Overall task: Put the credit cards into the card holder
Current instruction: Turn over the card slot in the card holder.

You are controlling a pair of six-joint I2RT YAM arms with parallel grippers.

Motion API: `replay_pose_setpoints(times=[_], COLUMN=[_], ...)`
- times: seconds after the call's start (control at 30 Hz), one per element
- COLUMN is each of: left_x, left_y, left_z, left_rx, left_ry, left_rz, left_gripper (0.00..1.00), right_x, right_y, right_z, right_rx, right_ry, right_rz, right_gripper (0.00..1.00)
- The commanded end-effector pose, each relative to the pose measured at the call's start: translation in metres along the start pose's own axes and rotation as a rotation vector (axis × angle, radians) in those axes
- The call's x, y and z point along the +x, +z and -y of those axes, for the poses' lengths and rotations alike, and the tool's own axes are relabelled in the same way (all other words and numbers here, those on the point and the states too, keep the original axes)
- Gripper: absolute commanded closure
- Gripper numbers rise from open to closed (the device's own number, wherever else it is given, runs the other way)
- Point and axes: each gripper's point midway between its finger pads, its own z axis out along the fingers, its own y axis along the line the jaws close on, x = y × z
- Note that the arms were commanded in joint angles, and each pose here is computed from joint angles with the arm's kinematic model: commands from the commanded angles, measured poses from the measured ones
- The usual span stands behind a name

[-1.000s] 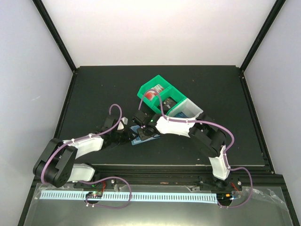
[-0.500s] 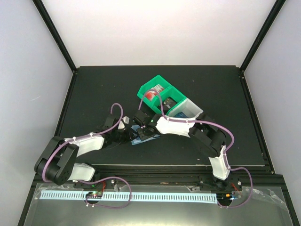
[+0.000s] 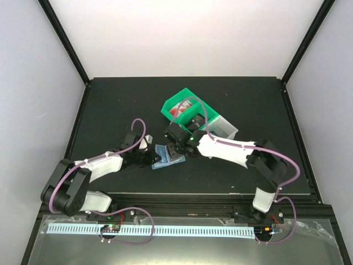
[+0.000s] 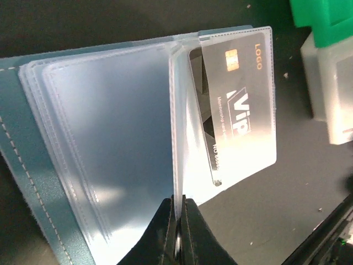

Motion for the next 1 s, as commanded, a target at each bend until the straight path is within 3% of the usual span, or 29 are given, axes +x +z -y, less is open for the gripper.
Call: replay_pose_setpoints(times=[0.0,0.2,0.47,0.83,0.97], left_x=[0.013,0.019,0.014,-0.001,-0.014], left_y=[-0.014,-0.025,-0.019,-0.017,-0.010], left_z=[-0.025,-0.030,0.003,0.046,0.069], left_rx=[-0.153,-0.213,-0.055,0.141,0.247], left_ry=[0.033,0.016,0.051,0.118,0.127], left_rz=[-0.044,-0.083,-0.105,-0.082,-0.085], left_gripper=[0.98,0.98,0.61,0.52,0.44], right_x=[-0.012,-0.010,-0.005,-0.006,-0.021], right_y=[-0.030,-0.041,-0.037,-0.042,-0.061], right_z=[0.015,0.016,0.020,0.030,0.043], right_rx=[0.013,-0.015,-0.034,-0.027,-0.008], right_ry=[0.046,0.065,0.080,0.114,0.187], right_rz=[0.090,0.114,0.091,0.112,0.204], right_gripper=[0.64,0.64,0.63,0.63,0.63])
